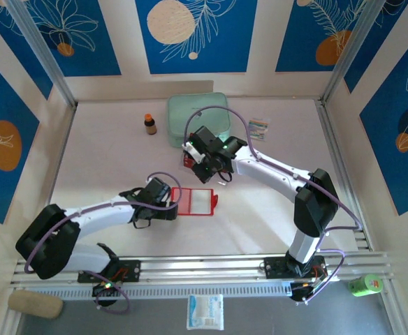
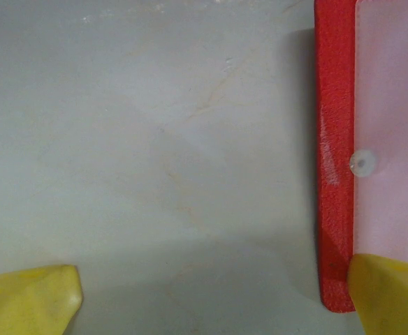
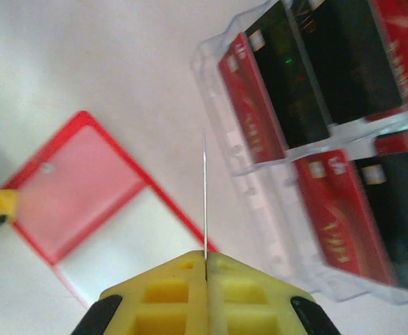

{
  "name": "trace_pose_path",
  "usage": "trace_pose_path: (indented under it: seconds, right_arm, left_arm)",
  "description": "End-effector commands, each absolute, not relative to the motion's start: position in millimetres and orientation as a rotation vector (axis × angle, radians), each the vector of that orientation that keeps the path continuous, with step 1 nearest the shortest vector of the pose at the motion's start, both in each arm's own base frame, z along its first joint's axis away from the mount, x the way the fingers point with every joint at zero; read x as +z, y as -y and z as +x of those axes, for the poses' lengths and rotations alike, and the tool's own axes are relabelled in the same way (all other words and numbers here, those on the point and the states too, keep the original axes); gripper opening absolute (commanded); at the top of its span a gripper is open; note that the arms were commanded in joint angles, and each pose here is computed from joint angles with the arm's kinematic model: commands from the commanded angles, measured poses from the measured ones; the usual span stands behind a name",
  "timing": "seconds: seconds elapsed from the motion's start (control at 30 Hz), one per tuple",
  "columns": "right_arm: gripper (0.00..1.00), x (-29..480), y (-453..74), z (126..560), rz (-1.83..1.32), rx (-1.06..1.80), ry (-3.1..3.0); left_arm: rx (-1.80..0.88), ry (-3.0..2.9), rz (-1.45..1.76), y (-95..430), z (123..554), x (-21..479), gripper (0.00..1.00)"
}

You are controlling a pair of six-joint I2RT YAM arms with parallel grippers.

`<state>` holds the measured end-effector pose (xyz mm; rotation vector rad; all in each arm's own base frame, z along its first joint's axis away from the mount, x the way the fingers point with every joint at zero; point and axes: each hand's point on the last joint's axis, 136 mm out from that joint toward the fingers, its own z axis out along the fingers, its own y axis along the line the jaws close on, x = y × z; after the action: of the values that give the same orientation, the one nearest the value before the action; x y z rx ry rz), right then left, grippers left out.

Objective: Put the credit cards into the card holder
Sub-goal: Pick up the credit card from the storage box, then insert the credit card into the card slot.

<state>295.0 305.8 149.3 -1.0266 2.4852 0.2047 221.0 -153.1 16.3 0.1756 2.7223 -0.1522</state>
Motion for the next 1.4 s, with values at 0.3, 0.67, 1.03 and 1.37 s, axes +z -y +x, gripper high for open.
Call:
trace_pose_path:
  seconds: [0.3,0.67,1.03,1.37]
  right_arm:
    - [0.00,111.6,-346.1,247.1,-0.520,0.728,-2.813]
    - [0.00,65.0,-339.5,241.8,-0.298,0.741,-2.955]
    - [0.00,51.2,-330.8,242.0,-0.220,0.752,-2.987]
    - [0.00,53.5,-329.8,240.0,-0.204,0.776,-2.977]
  left_arm:
    - [-0.349,-2.653,0.179,179.1,230.8,24.4,1.00]
    - [-0.362,-2.622,0.171,179.1,232.7,42.0,1.00]
    - [-0.310,-2.574,0.152,181.5,252.3,64.5,1.00]
    - [-0.204,-2.625,0.183,179.7,264.9,39.6,1.00]
